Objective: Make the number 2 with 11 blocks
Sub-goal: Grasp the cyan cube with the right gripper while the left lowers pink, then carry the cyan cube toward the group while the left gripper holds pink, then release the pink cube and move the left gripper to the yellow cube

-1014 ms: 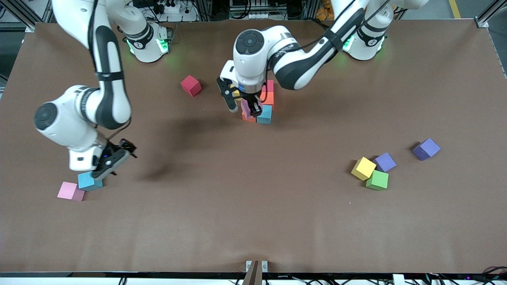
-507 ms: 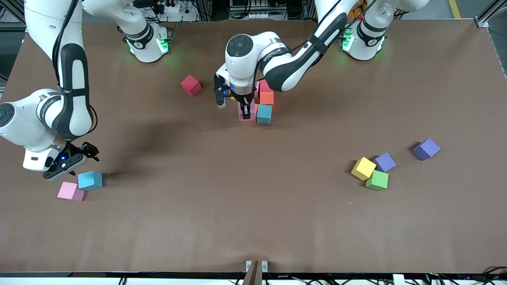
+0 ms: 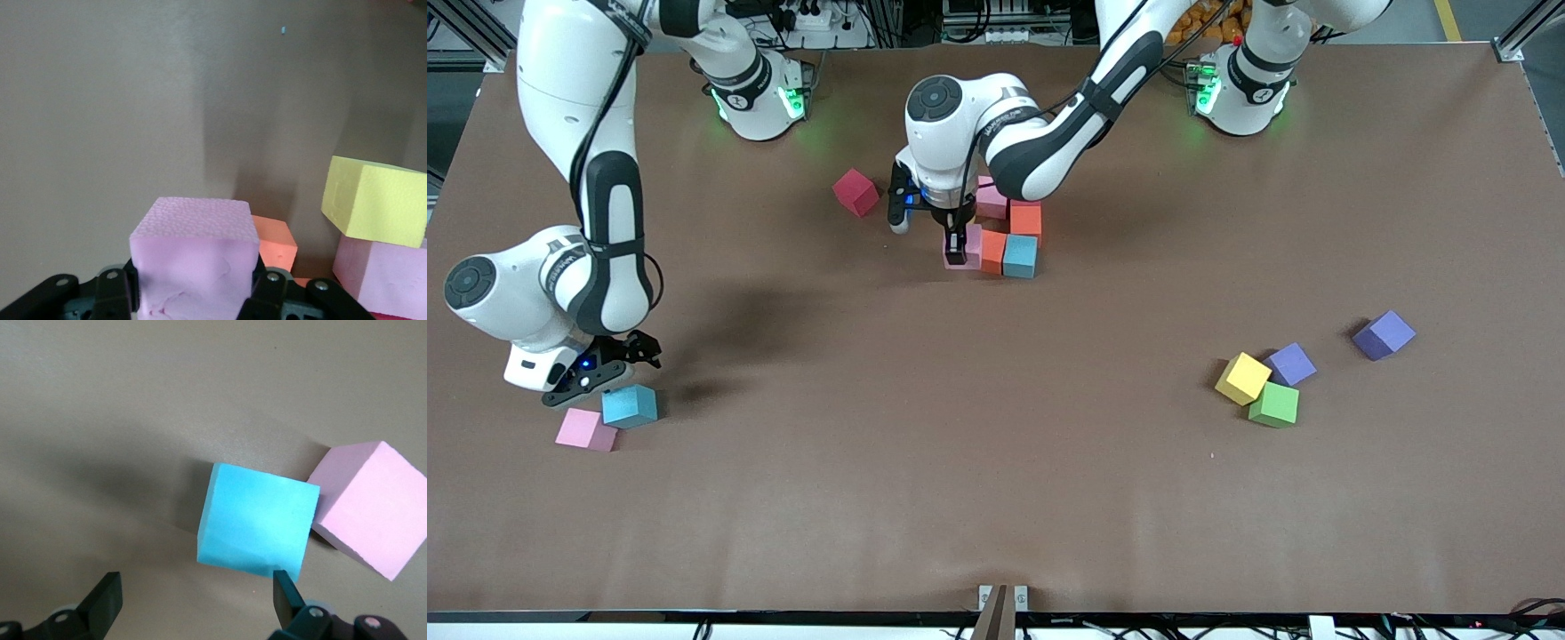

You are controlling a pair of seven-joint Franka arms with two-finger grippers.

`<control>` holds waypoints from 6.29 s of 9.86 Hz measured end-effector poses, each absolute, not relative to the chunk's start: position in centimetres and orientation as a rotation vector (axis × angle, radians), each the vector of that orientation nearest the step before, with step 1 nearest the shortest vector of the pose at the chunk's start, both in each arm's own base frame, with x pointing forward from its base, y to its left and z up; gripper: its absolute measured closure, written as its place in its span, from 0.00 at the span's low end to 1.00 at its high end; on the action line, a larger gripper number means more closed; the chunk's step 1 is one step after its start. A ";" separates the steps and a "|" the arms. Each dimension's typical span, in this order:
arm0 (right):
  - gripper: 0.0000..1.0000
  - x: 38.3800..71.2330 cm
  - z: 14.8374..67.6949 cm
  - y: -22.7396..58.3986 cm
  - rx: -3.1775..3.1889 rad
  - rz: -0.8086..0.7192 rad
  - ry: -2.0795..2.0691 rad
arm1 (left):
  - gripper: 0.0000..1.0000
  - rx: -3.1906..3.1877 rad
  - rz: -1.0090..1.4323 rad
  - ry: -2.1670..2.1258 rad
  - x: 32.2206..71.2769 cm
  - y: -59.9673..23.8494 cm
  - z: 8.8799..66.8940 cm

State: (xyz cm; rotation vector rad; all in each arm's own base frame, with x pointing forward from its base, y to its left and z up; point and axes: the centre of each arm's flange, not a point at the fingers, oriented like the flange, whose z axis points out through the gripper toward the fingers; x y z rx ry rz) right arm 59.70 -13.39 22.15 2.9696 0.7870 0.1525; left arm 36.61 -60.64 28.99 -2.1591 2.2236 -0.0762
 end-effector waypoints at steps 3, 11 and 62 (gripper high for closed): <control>0.00 60.6 22.9 -13.9 2.944 0.206 0.774 | 0.43 -2.139 -0.055 2.244 35.7 -61.2 27.9; 0.00 62.1 18.9 -15.6 3.032 0.242 0.684 | 0.43 -2.116 -0.081 2.292 33.8 -62.7 26.0; 0.39 57.8 24.5 30.0 3.293 0.064 0.119 | 0.00 -2.759 0.045 1.329 61.6 -26.7 43.1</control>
